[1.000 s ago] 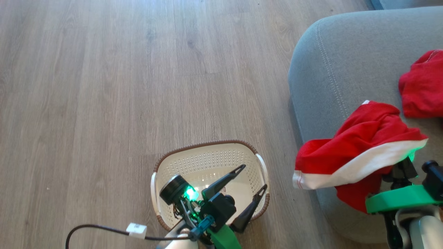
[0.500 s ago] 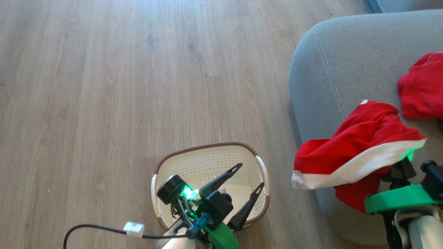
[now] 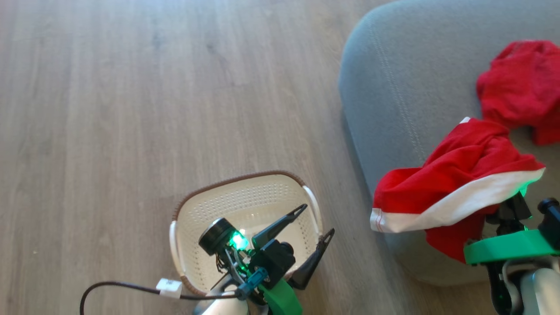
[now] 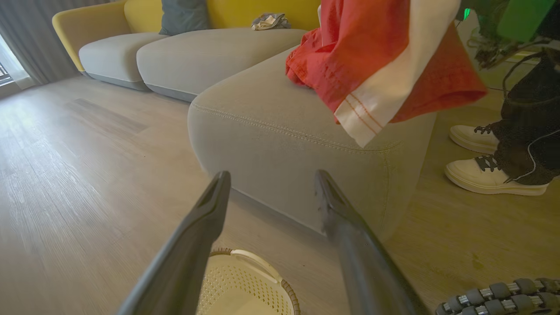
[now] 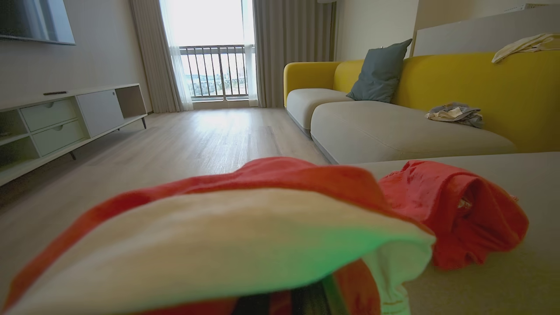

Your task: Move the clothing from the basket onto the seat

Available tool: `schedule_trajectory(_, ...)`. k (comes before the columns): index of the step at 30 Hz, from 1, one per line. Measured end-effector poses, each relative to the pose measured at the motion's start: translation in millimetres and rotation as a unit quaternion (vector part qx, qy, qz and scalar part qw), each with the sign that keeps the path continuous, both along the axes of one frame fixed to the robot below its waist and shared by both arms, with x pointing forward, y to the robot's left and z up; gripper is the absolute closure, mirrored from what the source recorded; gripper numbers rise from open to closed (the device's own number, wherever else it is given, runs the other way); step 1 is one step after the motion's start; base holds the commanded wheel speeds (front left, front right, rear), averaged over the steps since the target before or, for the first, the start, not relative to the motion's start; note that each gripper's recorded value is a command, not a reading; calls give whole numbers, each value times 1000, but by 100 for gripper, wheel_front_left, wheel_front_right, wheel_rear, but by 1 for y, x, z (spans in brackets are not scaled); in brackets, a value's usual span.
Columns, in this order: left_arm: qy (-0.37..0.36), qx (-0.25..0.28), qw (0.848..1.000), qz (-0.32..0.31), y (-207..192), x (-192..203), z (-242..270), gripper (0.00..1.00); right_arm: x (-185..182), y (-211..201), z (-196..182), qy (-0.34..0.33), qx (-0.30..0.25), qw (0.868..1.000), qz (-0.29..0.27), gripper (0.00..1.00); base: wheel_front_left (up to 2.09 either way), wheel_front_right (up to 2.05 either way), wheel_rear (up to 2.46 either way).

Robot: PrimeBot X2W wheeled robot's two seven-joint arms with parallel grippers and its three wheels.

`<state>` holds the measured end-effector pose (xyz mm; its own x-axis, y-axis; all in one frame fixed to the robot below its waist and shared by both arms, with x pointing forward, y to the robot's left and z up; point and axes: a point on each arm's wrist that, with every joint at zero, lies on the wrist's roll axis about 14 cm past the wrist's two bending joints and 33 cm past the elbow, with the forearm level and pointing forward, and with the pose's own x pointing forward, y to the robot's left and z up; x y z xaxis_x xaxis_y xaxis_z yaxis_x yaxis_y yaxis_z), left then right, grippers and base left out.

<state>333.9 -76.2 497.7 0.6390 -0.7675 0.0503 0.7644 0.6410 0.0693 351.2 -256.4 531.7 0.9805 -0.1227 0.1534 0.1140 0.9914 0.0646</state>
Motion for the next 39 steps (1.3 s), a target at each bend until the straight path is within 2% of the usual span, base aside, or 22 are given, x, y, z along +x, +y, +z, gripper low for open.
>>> schedule_trajectory(14, 0, -14, 993, -115, -65, -6, -2, 0, -40, -59, 5, 6, -18, 994, -104, 100, 0, 0, 0)
schedule_trajectory(25, 10, -24, 977, -213, -112, -29, -9, 0, -84, -103, 14, 9, -30, 979, -201, 100, 0, 0, 0)
schedule_trajectory(33, 3, -26, 966, -258, -129, -37, -8, 0, -108, -120, 16, 9, -31, 967, -251, 100, 0, 0, 0)
schedule_trajectory(39, 8, -26, 961, -275, -132, -46, -9, 0, -121, -124, 13, 15, -28, 963, -268, 100, 0, 0, 0)
